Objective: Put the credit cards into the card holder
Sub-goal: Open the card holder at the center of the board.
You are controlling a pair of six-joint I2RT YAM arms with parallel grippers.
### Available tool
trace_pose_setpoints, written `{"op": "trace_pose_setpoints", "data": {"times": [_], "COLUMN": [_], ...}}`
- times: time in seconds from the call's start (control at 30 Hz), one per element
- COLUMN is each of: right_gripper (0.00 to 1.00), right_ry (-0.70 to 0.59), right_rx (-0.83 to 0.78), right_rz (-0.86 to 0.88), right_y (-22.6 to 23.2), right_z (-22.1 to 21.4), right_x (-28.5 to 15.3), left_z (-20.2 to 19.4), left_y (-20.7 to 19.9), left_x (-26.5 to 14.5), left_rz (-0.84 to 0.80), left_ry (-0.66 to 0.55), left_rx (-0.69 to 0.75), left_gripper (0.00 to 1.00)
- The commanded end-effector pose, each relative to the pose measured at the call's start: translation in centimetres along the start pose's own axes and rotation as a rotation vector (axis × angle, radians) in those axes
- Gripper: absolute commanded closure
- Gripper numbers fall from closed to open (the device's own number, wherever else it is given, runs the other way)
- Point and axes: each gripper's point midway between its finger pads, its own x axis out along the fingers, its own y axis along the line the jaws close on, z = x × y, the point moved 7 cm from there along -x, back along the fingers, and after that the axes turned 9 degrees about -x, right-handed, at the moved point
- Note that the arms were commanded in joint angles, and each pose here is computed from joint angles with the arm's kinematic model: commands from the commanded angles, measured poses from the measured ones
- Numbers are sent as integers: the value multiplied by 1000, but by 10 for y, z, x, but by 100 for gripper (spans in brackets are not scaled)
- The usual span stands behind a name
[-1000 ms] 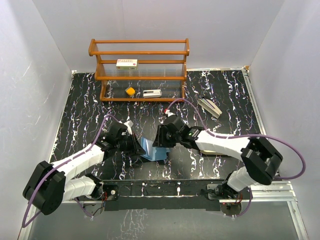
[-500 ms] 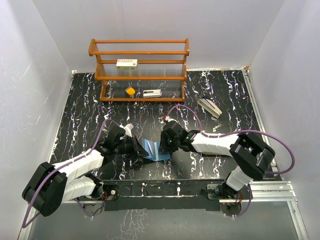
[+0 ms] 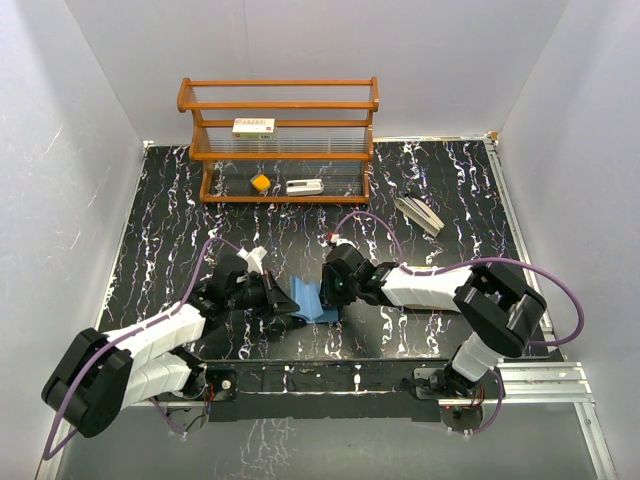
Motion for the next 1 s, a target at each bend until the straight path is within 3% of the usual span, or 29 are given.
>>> {"op": "trace_pose_setpoints", "data": {"times": [0.0, 0.17, 0.47, 0.77, 0.97], "right_gripper": [84, 76, 72, 59, 63], "right_ry": [-38, -60, -134, -160, -148], "right_rx": [-8, 1, 8, 7, 11], "right_rz": [-21, -8, 13, 92, 76], "right_y": [-5, 1, 14, 28, 26], "right_z": [3, 10, 31, 38, 36], "right_x": [0, -9, -45, -67, -64], "left_z": [-2, -2, 0, 1, 1], "left_y": [-4, 0, 3, 4, 7], "left_x": [-2, -2, -2, -1, 0], "left_rz": [-47, -12, 40, 47, 62], "left_ry": [0, 1, -5, 1, 1], "left_rx": [28, 35, 49, 52, 50], "left_gripper": [100, 100, 100, 100, 100]}}
